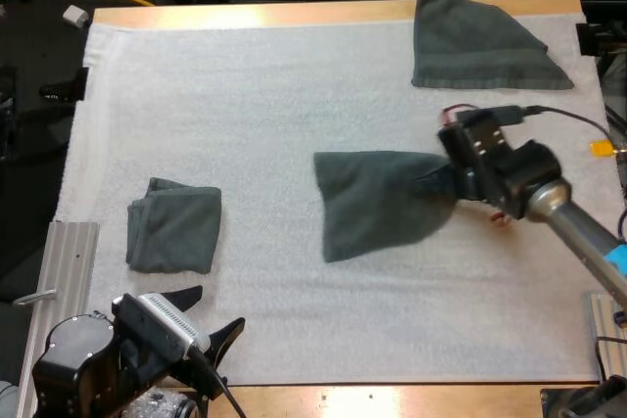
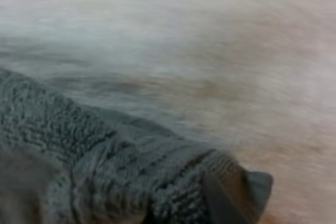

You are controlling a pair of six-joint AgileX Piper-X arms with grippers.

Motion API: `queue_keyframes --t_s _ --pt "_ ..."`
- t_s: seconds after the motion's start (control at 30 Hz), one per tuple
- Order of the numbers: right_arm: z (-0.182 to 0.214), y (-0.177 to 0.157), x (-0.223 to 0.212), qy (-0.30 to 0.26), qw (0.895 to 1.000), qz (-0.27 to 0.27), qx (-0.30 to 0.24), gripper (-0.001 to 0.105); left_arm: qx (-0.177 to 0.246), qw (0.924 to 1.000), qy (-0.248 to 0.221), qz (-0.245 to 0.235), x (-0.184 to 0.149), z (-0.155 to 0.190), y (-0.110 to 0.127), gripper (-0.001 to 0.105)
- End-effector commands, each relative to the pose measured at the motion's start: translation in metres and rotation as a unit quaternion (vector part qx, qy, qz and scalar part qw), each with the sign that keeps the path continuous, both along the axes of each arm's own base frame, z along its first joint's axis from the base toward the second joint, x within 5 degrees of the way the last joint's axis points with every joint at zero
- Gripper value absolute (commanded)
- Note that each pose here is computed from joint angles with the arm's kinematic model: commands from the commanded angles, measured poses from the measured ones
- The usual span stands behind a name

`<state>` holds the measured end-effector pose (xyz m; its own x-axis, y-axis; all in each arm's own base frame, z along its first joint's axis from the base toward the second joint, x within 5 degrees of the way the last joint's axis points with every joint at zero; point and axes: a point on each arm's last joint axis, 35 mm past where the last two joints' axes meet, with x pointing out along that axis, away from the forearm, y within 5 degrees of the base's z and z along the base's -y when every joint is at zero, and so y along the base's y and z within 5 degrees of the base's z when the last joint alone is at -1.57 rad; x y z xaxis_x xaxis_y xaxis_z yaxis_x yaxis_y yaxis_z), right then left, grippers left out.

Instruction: Pick towel from pile, fold and stack

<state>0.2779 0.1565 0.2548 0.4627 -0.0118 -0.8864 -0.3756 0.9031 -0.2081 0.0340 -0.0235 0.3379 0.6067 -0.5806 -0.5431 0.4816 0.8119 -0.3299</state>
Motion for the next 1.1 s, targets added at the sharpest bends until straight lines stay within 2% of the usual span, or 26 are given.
queue_keyframes --t_s 0.0,0.07,0.23,0.27,0.33,0.4,0.47,0.53,0.7,0.87,1.07 --pt "-0.007 -0.018 0.003 0.031 0.999 -0.034 -0.022 0.005 -0.006 0.9999 -0.011 -0.003 0.002 0.003 -0.001 0.065" --pt "-0.009 -0.024 0.004 0.040 0.997 -0.050 -0.030 0.020 -0.008 0.9999 -0.012 -0.004 0.002 0.004 -0.001 0.065" --pt "-0.010 -0.033 0.004 0.048 0.996 -0.063 -0.051 0.071 -0.007 0.9999 -0.014 -0.006 0.003 0.004 -0.001 0.065" --pt "-0.010 -0.033 0.003 0.050 0.995 -0.061 -0.057 0.076 -0.008 0.9999 -0.014 -0.006 0.003 0.004 -0.001 0.065" --pt "-0.007 -0.034 0.000 0.054 0.995 -0.056 -0.069 0.076 -0.008 0.9999 -0.015 -0.003 0.003 0.004 -0.001 0.065" --pt "-0.002 -0.035 -0.004 0.059 0.994 -0.048 -0.077 0.070 -0.008 0.9998 -0.017 -0.005 0.003 0.004 -0.001 0.065" --pt "0.004 -0.037 -0.010 0.063 0.994 -0.042 -0.077 0.063 -0.008 0.9998 -0.017 -0.005 0.003 0.005 -0.001 0.065" --pt "0.002 -0.036 -0.006 0.057 0.995 -0.044 -0.068 0.064 -0.007 0.9998 -0.020 -0.007 0.001 0.005 -0.001 0.065" --pt "0.021 -0.042 -0.021 0.062 0.996 -0.035 -0.060 0.055 -0.009 0.9995 -0.028 -0.008 0.005 0.005 -0.002 0.065" --pt "0.036 -0.049 -0.039 0.075 0.996 -0.030 -0.048 0.055 -0.010 0.9996 -0.023 -0.011 0.014 0.006 -0.004 0.065" --pt "0.044 -0.058 -0.059 0.078 0.996 -0.032 -0.032 0.057 -0.013 0.9996 0.009 -0.023 0.034 0.003 -0.010 0.065"
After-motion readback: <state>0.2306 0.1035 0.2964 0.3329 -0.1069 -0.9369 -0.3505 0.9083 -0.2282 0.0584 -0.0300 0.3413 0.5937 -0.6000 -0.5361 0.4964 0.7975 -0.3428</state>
